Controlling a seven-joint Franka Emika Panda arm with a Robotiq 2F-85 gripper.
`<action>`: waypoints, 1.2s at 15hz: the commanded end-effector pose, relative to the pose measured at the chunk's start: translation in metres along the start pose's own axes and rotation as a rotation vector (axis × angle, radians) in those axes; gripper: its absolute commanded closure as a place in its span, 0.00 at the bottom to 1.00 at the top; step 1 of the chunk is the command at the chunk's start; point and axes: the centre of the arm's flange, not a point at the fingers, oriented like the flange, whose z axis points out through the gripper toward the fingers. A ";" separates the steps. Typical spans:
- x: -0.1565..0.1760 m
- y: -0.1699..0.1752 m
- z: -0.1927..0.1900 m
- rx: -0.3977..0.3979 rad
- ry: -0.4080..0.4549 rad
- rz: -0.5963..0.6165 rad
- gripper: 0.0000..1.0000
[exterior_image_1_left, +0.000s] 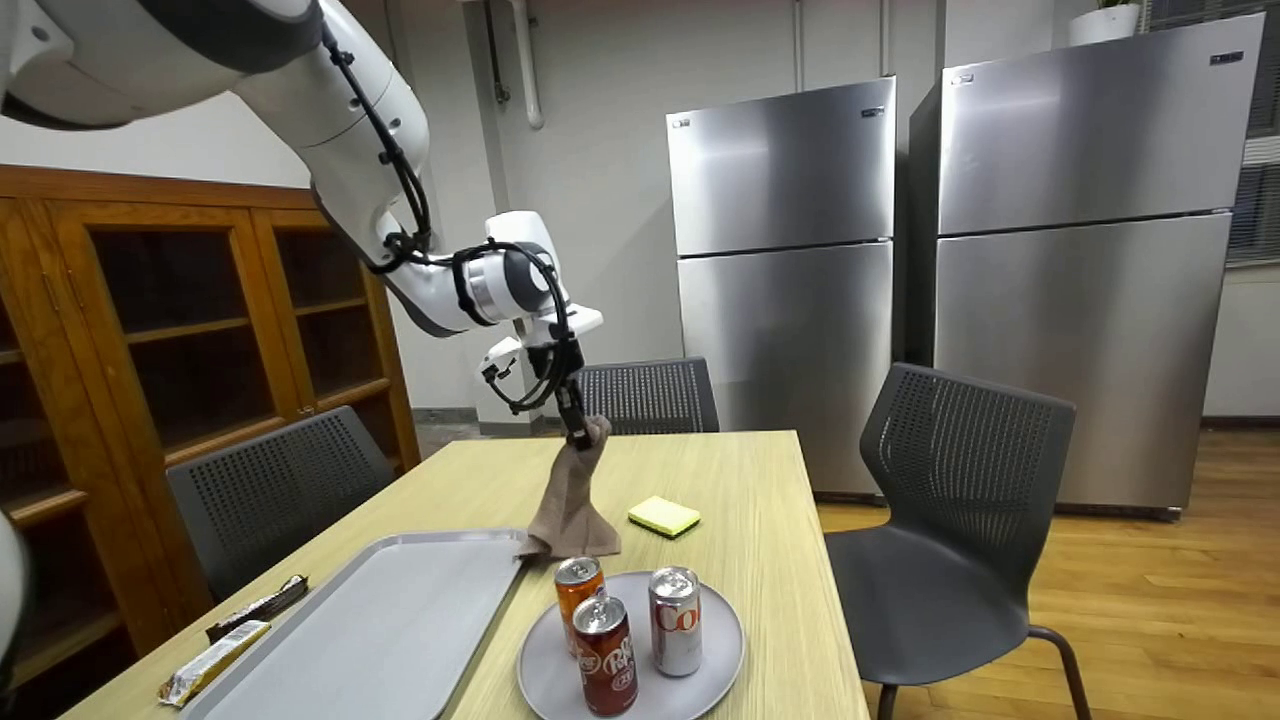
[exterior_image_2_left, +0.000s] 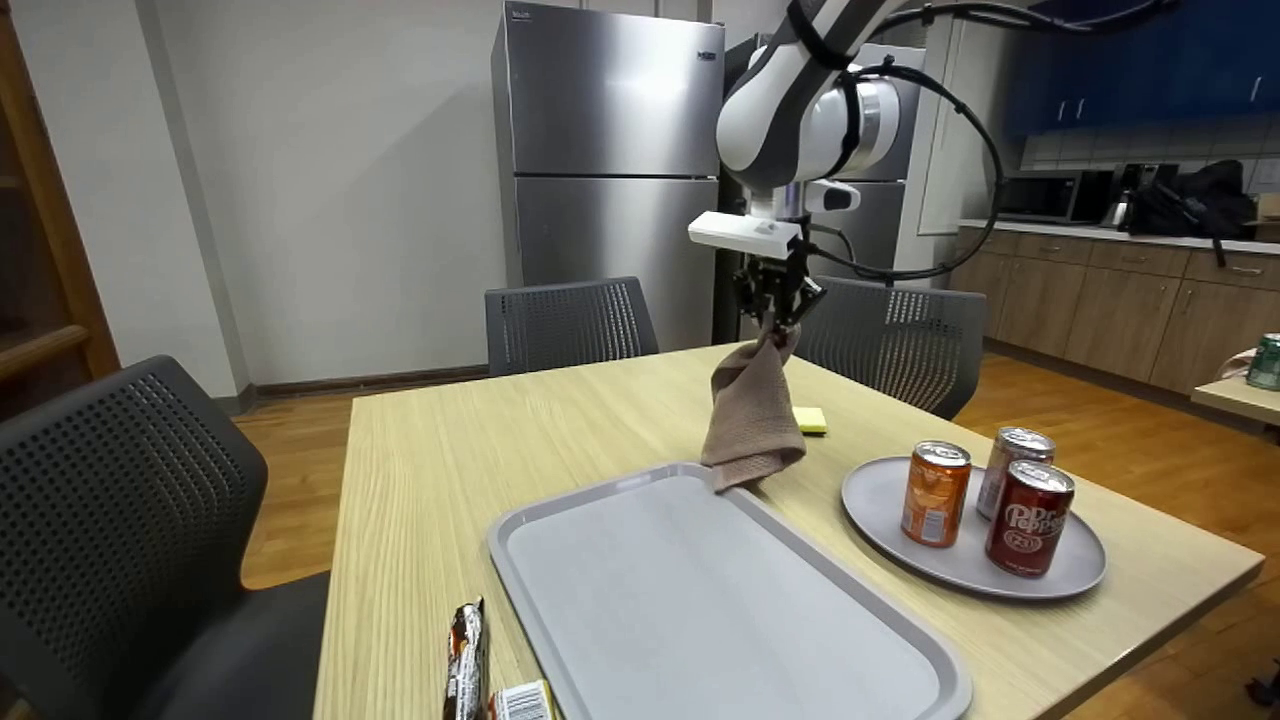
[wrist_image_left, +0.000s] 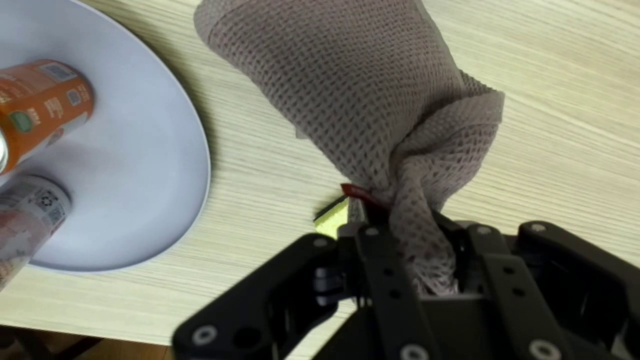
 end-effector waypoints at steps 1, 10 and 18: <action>0.016 -0.006 -0.013 -0.025 0.017 0.034 0.96; 0.030 -0.007 -0.011 -0.041 0.011 0.066 0.96; 0.014 -0.012 0.033 -0.119 -0.013 0.042 0.96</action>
